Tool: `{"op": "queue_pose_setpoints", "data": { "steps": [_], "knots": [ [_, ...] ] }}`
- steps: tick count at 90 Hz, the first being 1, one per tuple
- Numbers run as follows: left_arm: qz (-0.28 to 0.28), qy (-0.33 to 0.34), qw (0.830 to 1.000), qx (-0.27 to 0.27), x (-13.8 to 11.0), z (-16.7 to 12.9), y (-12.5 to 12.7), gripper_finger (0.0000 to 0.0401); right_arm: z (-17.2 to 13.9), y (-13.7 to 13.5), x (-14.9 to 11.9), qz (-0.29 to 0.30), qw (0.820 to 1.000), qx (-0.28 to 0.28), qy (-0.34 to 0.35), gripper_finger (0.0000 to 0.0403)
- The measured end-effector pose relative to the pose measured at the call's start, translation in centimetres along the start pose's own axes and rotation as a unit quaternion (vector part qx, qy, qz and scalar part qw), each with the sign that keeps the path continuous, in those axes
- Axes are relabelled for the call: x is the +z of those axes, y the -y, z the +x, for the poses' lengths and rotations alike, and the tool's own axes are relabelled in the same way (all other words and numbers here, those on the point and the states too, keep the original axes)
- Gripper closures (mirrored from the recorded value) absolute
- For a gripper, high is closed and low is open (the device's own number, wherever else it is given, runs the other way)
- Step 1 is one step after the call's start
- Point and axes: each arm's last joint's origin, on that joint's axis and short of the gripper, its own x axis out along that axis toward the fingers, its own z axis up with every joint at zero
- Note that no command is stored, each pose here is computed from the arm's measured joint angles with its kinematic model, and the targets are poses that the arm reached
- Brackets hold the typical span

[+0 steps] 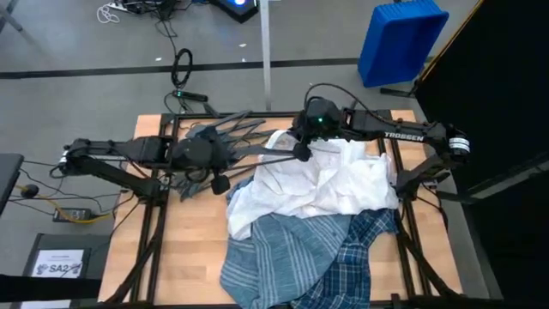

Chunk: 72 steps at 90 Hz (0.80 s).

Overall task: Hang clothes
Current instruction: Insert the black hanger into the white shirt

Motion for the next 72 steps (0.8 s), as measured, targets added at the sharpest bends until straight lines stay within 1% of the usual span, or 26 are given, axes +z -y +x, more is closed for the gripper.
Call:
{"op": "queue_pose_setpoints", "data": {
  "steps": [16,28,38,46,57,72],
  "knots": [
    [0.011,-0.027,1.000,0.006,-0.1,2.2,0.8,0.0393,-1.2,-1.0,1.7,-0.015,1.000,0.013,0.022,0.0403],
    [0.018,-0.034,0.999,0.019,0.0,3.8,1.4,0.0393,-2.0,-2.1,2.7,-0.023,0.999,0.028,0.039,0.0403],
    [0.025,-0.008,0.999,0.019,0.6,4.9,1.8,0.0393,-2.5,-2.8,3.4,-0.028,0.997,0.037,0.053,0.0403],
    [0.021,0.031,0.999,0.020,1.4,5.4,2.1,0.0393,-2.9,-3.3,3.8,-0.032,0.997,0.044,0.061,0.0403],
    [0.020,0.075,0.997,0.019,2.3,5.5,2.2,0.0393,-3.4,-4.0,4.2,-0.036,0.995,0.054,0.072,0.0403],
    [0.014,0.094,0.995,0.017,2.7,5.9,2.4,0.0393,-3.8,-4.8,4.6,-0.041,0.994,0.061,0.081,0.0403]
  ]
}}
